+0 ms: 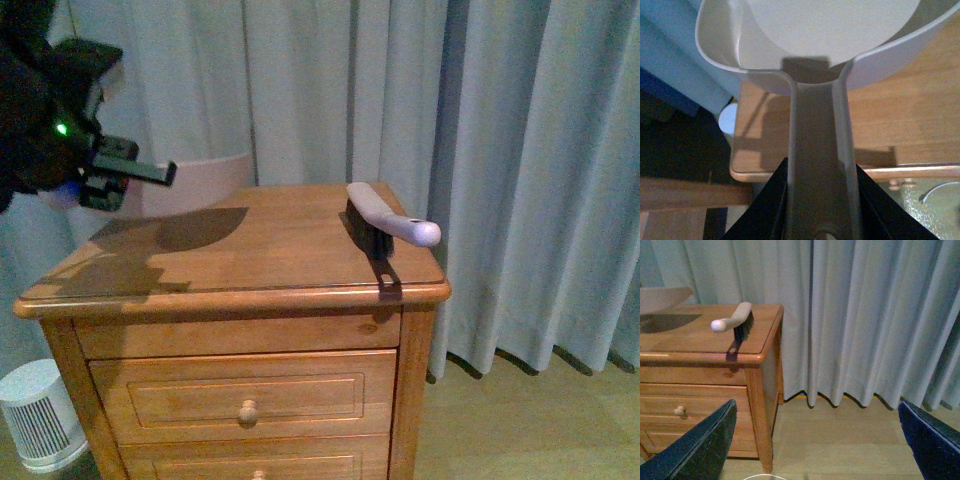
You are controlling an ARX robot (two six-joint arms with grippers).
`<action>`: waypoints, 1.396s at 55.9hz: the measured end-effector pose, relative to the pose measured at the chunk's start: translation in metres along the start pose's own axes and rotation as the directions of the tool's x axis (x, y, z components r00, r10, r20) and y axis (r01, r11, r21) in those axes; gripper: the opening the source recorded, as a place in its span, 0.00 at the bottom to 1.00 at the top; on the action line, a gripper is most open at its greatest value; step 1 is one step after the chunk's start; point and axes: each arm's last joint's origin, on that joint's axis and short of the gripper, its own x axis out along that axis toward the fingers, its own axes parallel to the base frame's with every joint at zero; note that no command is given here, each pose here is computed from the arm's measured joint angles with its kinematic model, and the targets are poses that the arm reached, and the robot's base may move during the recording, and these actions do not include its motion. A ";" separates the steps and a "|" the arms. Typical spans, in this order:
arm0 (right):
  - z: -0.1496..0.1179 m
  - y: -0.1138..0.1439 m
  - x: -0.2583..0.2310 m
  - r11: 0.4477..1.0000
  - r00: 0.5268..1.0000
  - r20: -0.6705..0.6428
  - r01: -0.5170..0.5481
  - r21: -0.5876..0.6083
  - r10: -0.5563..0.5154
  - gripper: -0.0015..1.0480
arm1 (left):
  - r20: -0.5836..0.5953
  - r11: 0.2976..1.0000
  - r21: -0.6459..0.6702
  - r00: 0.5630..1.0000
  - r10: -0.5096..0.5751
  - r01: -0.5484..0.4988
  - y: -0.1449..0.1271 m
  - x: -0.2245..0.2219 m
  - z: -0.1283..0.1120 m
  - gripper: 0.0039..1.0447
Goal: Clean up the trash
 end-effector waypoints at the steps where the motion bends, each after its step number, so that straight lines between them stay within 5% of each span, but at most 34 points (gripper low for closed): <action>1: 0.000 0.000 0.000 1.000 1.000 0.000 0.000 0.000 0.000 0.93 | 0.024 1.000 0.011 1.000 0.004 -0.004 0.002 -0.006 0.002 0.27; 12: 0.000 0.000 0.000 1.000 1.000 0.000 0.000 0.000 0.000 0.93 | 0.286 0.996 0.079 0.958 0.008 -0.032 0.014 -0.072 0.012 0.27; 21: 0.000 0.000 0.000 1.000 1.000 0.000 0.000 0.000 0.000 0.93 | 0.497 0.996 0.094 0.867 -0.041 -0.007 0.018 -0.135 0.003 0.27; 29: 0.000 0.000 0.000 1.000 1.000 0.000 0.000 0.000 0.000 0.93 | 0.623 0.997 0.065 0.782 -0.016 -0.032 0.032 -0.187 -0.018 0.27; 42: 0.000 0.000 0.000 1.000 1.000 0.000 0.000 0.000 0.000 0.93 | 0.688 0.995 0.022 0.724 0.052 -0.092 0.054 -0.237 -0.064 0.27; 58: 0.000 0.000 0.000 1.000 1.000 0.000 0.000 0.000 0.000 0.93 | 0.671 0.996 0.022 0.740 0.047 -0.083 0.055 -0.262 -0.129 0.27; 78: 0.000 0.000 0.000 1.000 1.000 0.000 0.000 0.000 0.000 0.93 | 0.650 0.998 0.009 0.759 0.040 -0.060 0.050 -0.255 -0.137 0.27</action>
